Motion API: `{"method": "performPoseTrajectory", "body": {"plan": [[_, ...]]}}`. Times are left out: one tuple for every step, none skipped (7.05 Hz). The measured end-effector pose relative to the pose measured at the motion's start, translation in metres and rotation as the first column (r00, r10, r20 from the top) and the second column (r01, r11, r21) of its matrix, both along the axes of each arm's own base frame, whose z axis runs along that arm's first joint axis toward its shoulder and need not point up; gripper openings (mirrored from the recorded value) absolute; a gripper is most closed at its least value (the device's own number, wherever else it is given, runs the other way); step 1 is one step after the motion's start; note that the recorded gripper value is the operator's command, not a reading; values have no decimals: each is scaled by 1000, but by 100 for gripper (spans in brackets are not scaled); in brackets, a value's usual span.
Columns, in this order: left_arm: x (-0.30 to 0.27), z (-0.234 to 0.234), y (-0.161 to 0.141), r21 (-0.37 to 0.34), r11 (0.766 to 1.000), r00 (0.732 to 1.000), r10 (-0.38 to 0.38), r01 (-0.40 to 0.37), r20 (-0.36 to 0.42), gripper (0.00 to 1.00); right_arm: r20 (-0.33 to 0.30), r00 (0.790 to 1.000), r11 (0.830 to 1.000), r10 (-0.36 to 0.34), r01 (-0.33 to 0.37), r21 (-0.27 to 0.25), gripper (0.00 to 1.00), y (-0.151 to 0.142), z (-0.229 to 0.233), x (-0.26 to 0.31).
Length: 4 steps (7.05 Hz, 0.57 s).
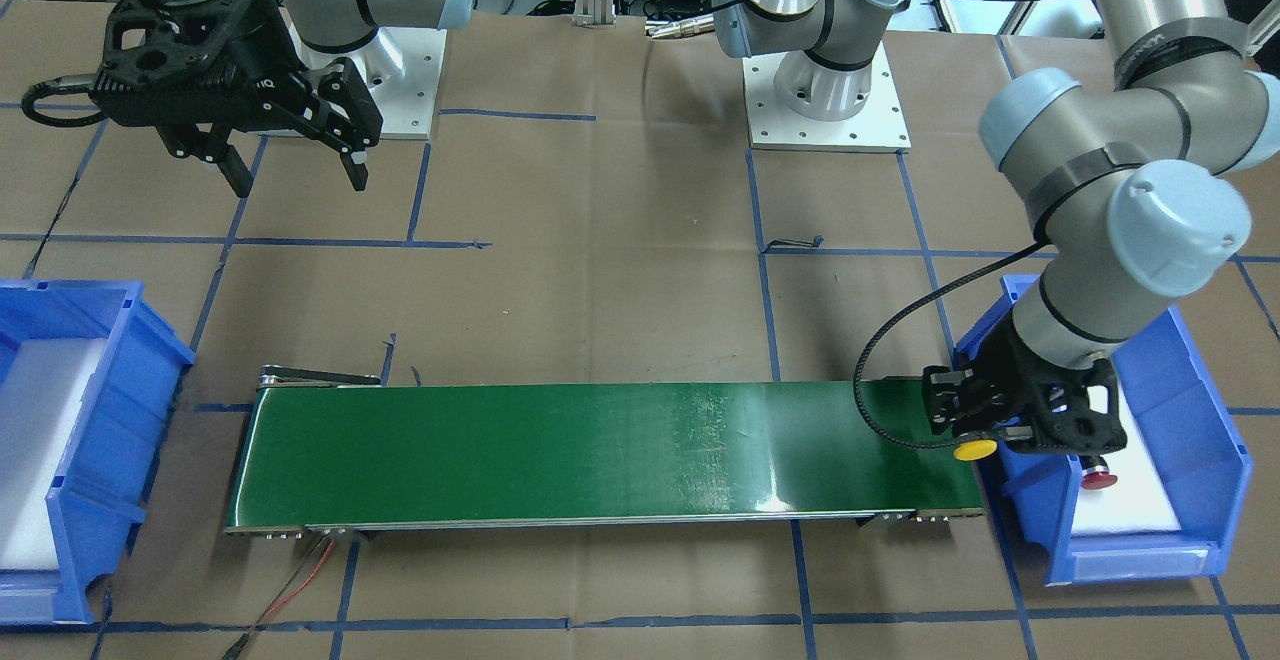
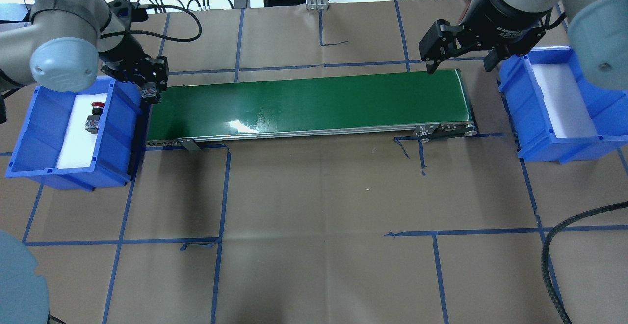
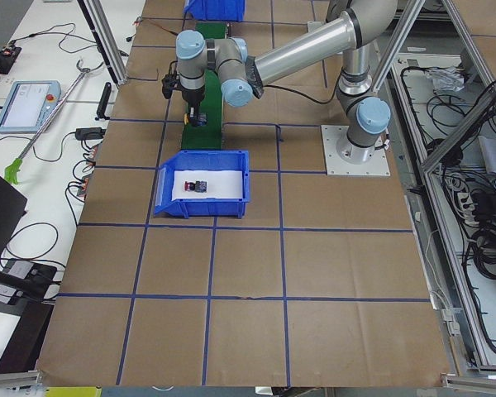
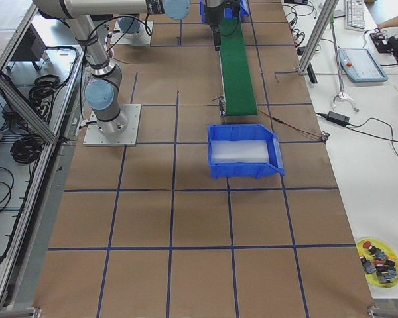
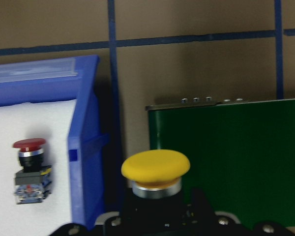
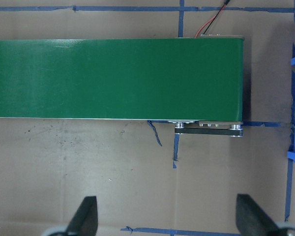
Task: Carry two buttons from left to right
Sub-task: 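Lift the yellow button and carry it onto the green conveyor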
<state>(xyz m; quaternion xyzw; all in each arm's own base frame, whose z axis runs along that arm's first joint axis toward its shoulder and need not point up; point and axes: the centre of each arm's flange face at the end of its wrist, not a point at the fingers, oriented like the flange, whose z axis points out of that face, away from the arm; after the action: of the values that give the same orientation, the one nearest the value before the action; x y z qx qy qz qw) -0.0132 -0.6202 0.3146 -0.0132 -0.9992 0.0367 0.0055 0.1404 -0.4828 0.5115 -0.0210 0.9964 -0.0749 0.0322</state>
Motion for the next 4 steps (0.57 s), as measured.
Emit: {"method": "performPoseTrajectory", "body": {"plan": [[-14,-20,-1,6,1000,1000,-7,7,-1,22,0,1000,1000,1,-1,0,100,-8,0,1],[-23,-42,-1,6,1000,1000,-13,13,0,22,0,1000,1000,1,-1,2,100,-15,0,1],[-28,-58,0,4,1000,1000,-16,16,1,23,-1,1000,1000,2,-2,3,100,-18,0,1],[-31,-66,1,3,1000,1000,-18,18,2,76,-2,1000,1000,2,-2,3,100,-18,0,2]]}}
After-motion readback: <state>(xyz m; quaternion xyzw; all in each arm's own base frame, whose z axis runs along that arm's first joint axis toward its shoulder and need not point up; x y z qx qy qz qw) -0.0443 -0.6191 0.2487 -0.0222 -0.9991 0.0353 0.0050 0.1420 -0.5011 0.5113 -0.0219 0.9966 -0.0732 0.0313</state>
